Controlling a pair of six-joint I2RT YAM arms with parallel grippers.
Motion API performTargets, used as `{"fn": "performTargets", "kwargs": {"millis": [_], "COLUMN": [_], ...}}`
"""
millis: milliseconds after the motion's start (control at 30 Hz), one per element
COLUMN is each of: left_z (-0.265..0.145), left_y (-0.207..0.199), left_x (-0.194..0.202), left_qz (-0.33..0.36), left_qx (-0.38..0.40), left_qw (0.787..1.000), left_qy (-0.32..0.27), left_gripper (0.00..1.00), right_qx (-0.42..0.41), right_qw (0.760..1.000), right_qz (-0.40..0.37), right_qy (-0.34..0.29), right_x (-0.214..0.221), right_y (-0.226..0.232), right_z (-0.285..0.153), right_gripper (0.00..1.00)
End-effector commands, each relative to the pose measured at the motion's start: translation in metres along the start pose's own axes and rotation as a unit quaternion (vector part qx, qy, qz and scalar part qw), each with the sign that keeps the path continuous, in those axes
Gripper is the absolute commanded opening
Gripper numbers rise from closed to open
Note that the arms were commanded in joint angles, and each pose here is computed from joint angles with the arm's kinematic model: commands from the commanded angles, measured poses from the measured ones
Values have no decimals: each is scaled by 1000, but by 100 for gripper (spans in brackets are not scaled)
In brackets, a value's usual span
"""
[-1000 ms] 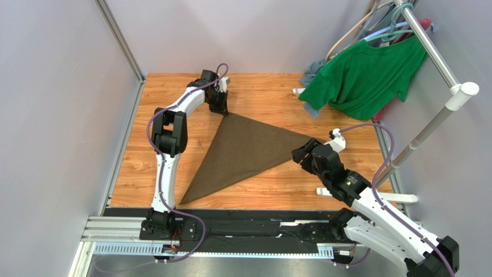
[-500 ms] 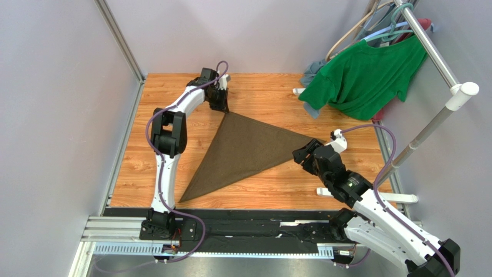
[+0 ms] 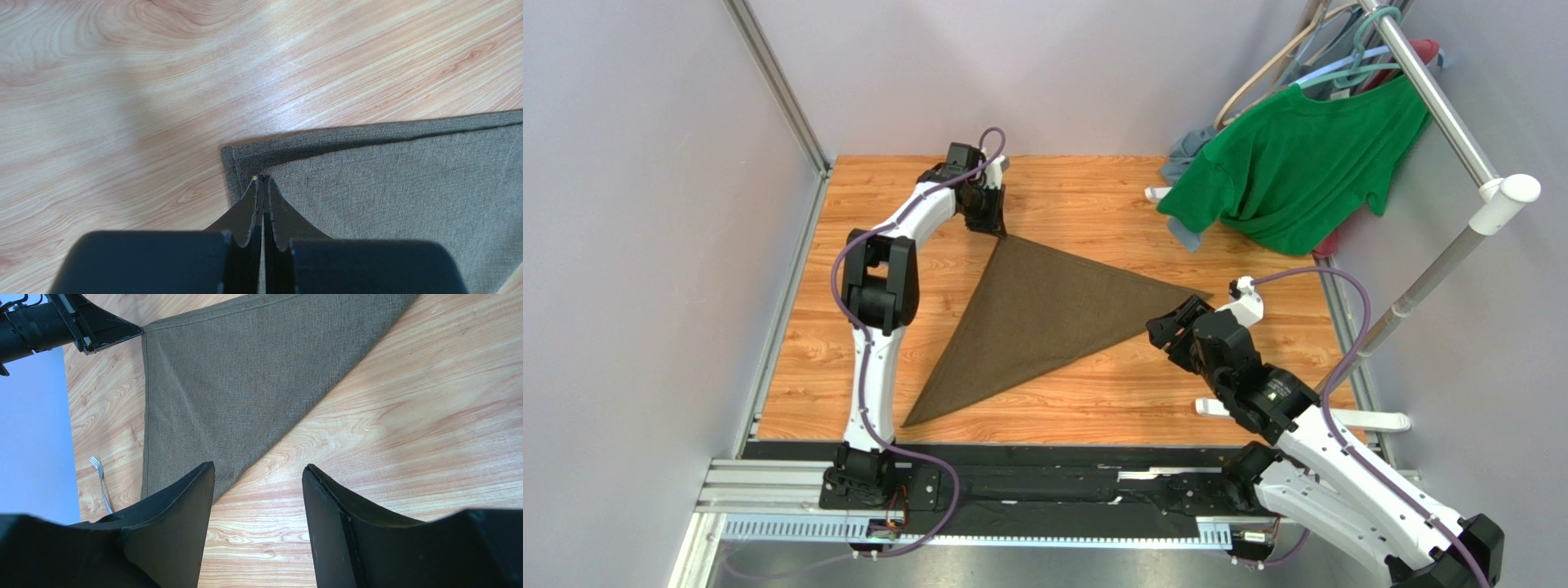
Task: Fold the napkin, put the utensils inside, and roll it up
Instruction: Fold the napkin
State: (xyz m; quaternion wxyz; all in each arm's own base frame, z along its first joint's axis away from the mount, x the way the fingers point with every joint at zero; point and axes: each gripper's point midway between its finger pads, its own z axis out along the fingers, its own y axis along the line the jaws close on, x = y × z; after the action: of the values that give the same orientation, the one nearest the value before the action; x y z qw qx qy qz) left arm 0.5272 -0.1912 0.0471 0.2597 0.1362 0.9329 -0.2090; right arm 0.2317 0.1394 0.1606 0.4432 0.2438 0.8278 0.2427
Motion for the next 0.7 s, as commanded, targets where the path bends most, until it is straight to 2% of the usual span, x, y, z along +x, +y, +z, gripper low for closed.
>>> {"fn": "performTargets", "kwargs": {"millis": [0,667], "left_z": [-31,-34], "left_y": [-3,12], "left_x": [-39,-44], "left_qz": [12,-2], "left_qx": [-6,-13], "left_qw": [998,997], "left_qy": [-56,-73], "left_gripper": [0,0], "right_qx": [12,12], "right_qw": [1000,1000], "right_qz": [9,14], "right_qy": [-14,-11], "right_x": [-4,-2], "right_y": [-7,-7], "right_z": [0,2], "right_gripper": [59,59]}}
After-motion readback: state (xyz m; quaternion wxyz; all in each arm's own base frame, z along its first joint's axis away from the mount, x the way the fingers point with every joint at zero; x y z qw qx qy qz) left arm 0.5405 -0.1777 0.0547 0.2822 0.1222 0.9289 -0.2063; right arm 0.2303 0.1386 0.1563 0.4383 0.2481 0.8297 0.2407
